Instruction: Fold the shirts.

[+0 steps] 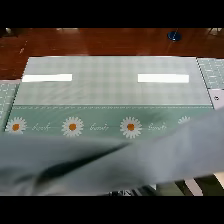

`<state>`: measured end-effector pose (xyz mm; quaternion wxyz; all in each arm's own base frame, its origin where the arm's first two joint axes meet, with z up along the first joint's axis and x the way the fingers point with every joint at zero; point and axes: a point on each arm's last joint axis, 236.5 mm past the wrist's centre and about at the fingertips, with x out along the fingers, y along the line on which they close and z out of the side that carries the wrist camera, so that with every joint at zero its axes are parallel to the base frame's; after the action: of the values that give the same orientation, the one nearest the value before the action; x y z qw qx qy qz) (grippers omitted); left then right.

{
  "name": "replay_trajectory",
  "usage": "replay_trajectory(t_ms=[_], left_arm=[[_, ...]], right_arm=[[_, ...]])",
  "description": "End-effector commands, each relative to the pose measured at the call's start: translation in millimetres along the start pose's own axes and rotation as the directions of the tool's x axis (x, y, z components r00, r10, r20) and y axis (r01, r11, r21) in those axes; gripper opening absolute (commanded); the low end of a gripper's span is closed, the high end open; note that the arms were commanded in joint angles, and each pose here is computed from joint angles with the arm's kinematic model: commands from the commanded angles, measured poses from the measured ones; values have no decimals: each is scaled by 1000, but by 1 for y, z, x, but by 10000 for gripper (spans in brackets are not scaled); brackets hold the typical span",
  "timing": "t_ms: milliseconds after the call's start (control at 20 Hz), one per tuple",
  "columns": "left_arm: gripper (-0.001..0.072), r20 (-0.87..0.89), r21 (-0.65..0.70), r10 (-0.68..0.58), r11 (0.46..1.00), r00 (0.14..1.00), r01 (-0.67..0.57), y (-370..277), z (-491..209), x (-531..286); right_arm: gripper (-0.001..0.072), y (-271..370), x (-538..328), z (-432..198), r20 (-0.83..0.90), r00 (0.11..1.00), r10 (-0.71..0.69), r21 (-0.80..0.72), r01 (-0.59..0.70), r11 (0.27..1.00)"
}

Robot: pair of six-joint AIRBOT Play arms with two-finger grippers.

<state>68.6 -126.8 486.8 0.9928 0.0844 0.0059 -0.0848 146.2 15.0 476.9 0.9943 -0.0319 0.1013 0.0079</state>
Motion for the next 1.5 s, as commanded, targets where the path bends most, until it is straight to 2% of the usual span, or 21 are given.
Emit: replay_trajectory(t_ms=[0, 100, 250, 350, 450, 550, 650, 800, 900, 1050, 1200, 1300, 1450], left_arm=[[25, -182, -44, 26, 998, 983, -35, 11, -45, 3], [25, -281, -70, -4, 997, 960, -16, 27, -73, 29], [26, -399, -152, -51, 988, 916, -11, 57, -123, 79], [26, -419, -240, -128, 970, 899, 26, 70, -154, 118], [26, -409, -350, -221, 934, 885, 72, 79, -181, 158], [26, -407, -454, -264, 889, 874, 57, 96, -209, 195], [26, -417, -497, -316, 864, 852, 77, 103, -235, 234], [26, -445, -544, -463, 820, 767, 179, 69, -279, 300], [26, -475, -569, -517, 797, 712, 199, 41, -316, 339], [26, -533, -538, -472, 829, 702, 149, 35, -368, 384], [26, -563, -478, -370, 875, 739, 74, 60, -401, 413], [26, -575, -429, -309, 902, 758, 42, 74, -415, 426], [27, -588, -411, -272, 912, 762, 9, 82, -436, 439]], right_arm=[[21, -4, 1, -44, -184, 983, -14, 13, 17, 1000], [20, -5, 32, -78, -322, 947, 7, 28, 3, 1000], [20, 1, 97, -162, -611, 786, 96, 82, -58, 995], [20, 1, 142, -202, -702, 700, 131, 105, -80, 991], [21, -3, 190, -216, -717, 682, 142, 123, -77, 989], [21, -7, 236, -227, -715, 683, 150, 133, -78, 988], [20, -11, 277, -245, -727, 670, 154, 142, -73, 987], [20, -3, 333, -269, -712, 669, 214, 210, -88, 974], [20, 5, 366, -277, -673, 693, 259, 268, -98, 959], [20, 9, 404, -280, -605, 743, 286, 294, -125, 948], [20, -3, 437, -283, -549, 800, 243, 285, -94, 954], [20, -7, 454, -295, -543, 808, 229, 288, -77, 955], [21, -11, 477, -325, -560, 800, 217, 297, -50, 954]])
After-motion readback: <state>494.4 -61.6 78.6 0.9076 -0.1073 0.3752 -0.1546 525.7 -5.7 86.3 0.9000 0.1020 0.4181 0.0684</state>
